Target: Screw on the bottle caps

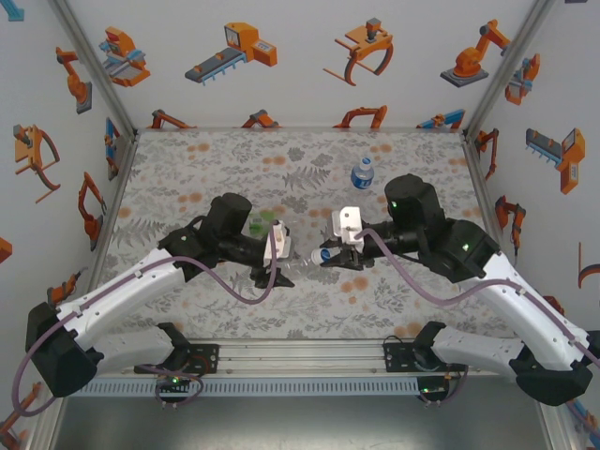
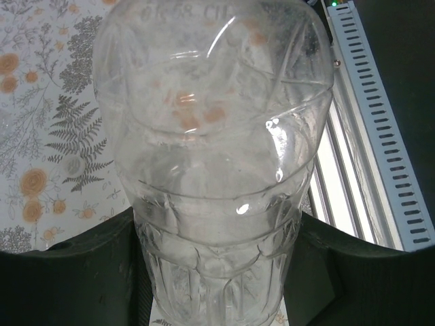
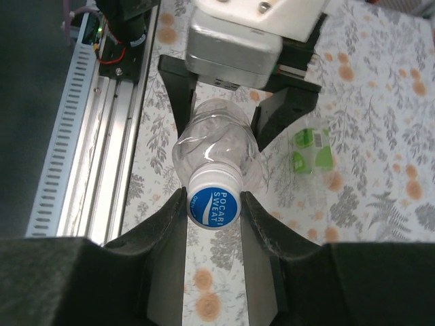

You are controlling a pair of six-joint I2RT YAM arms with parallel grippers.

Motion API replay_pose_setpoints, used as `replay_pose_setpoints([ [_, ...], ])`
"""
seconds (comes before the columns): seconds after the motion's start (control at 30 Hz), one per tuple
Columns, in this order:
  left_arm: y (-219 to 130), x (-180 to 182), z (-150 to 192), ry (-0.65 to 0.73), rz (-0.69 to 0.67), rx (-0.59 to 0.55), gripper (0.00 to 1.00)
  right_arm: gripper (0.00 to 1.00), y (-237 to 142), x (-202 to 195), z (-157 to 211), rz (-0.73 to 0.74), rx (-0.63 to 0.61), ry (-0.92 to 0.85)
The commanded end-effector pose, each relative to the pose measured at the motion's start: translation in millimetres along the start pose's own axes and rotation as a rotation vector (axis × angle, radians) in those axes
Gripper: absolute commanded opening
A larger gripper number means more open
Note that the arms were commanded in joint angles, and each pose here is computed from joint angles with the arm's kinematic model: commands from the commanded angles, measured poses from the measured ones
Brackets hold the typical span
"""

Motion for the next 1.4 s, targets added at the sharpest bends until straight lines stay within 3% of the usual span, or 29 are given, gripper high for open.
replay_pose_setpoints([
  [0.0, -4, 11, -16, 0.076, -0.089, -0.07, 0.0, 0.0, 7, -16, 0, 0.113, -0.028, 0.282],
  [0.1, 0, 20, -13, 0.081, -0.144, -0.062, 0.0, 0.0, 12, -25, 4, 0.171, -0.079, 0.549],
  [0.33, 7, 39, -5, 0.067, -0.244, 0.001, 0.0, 0.0, 15, -57, 26, 0.468, -0.13, 1.233],
  [0.43, 7, 46, -2, 0.055, -0.303, 0.031, 0.0, 0.0, 7, -64, 54, 0.699, -0.141, 1.529],
  [0.6, 8, 48, 1, 0.052, -0.312, 0.042, 0.0, 0.0, 20, -74, 54, 0.704, -0.143, 1.595],
  [0.77, 7, 46, 2, 0.051, -0.316, 0.045, 0.0, 0.0, 22, -78, 48, 0.7, -0.133, 1.564],
  [0.87, 6, 44, 3, 0.053, -0.316, 0.048, 0.0, 0.0, 20, -79, 38, 0.658, -0.154, 1.451],
  [1.0, 4, 42, 2, 0.056, -0.31, 0.051, 0.0, 0.35, 12, -75, 13, 0.565, -0.185, 1.175],
  [1.23, 1, 31, 0, 0.068, -0.25, 0.046, 0.0, 0.5, -3, -49, -16, 0.386, -0.198, 0.569],
  [1.37, -3, 21, -5, 0.082, -0.206, 0.017, 0.0, 0.51, -9, -28, -31, 0.243, -0.201, 0.258],
])
Point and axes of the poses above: each hand's point on the last joint's axis, 136 mm out from that joint toward the fingers, its own y axis out along the fingers, its own x axis along the line the jaws close on, z = x × y, the point moved 7 cm from there along -y, back along the fingers, and after that the axes turned 8 degrees about y, right-handed, at the moved point
